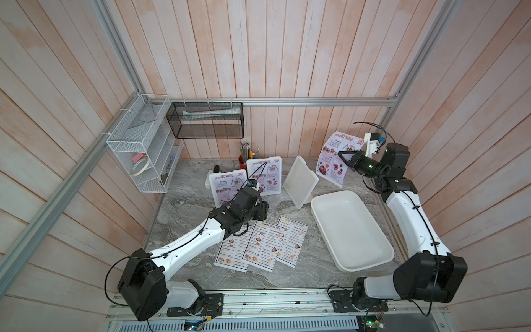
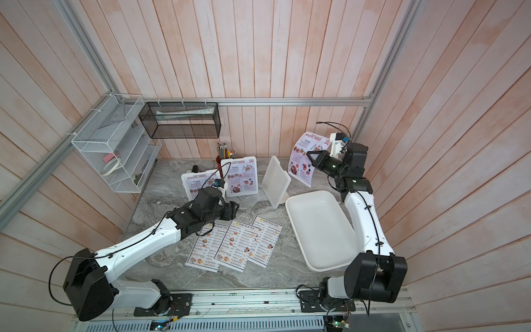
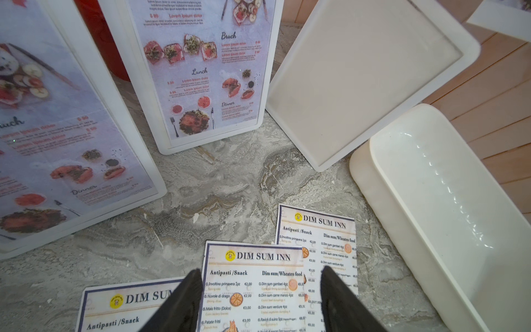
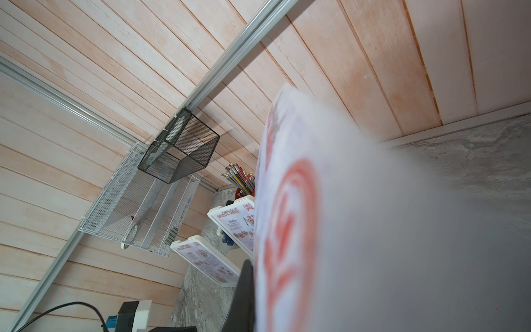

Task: Replace the menus in the menu holders
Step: Insert the menu into the menu holder.

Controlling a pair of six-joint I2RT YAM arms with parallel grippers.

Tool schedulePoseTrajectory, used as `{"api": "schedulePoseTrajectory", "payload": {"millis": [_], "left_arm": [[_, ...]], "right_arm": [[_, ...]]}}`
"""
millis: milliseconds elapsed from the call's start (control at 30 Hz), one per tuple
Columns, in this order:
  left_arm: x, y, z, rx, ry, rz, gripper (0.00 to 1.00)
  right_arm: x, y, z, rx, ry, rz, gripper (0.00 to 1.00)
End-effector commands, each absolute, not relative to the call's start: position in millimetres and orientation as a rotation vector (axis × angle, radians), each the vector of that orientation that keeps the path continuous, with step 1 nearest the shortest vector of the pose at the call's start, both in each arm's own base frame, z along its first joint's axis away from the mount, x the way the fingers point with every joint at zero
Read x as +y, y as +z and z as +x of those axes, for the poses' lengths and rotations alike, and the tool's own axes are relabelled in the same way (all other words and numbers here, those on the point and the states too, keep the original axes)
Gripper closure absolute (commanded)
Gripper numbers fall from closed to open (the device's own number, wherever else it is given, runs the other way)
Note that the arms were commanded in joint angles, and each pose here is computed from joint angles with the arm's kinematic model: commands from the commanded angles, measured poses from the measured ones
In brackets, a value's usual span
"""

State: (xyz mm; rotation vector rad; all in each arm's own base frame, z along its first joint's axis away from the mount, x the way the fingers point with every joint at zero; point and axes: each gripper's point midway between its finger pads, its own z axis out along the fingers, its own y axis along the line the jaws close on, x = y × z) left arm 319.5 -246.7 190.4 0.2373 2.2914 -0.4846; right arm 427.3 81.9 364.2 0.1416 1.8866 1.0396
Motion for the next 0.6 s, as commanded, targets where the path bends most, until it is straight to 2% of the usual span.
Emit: {"api": "schedulePoseTrajectory", "payload": {"millis": [0, 567], "left_arm": [[-256.5, 205.9, 324.9, 2.252, -0.519, 0.242, 0.33], [-256.3, 205.8, 325.0, 2.251, -0.514, 0.243, 0.33]], "right_arm": [[82.2, 389.2, 420.3, 1.828, 1.043, 0.098, 1.00], [86.7, 372.7, 422.6, 1.849, 1.091, 0.110, 1.00]]}}
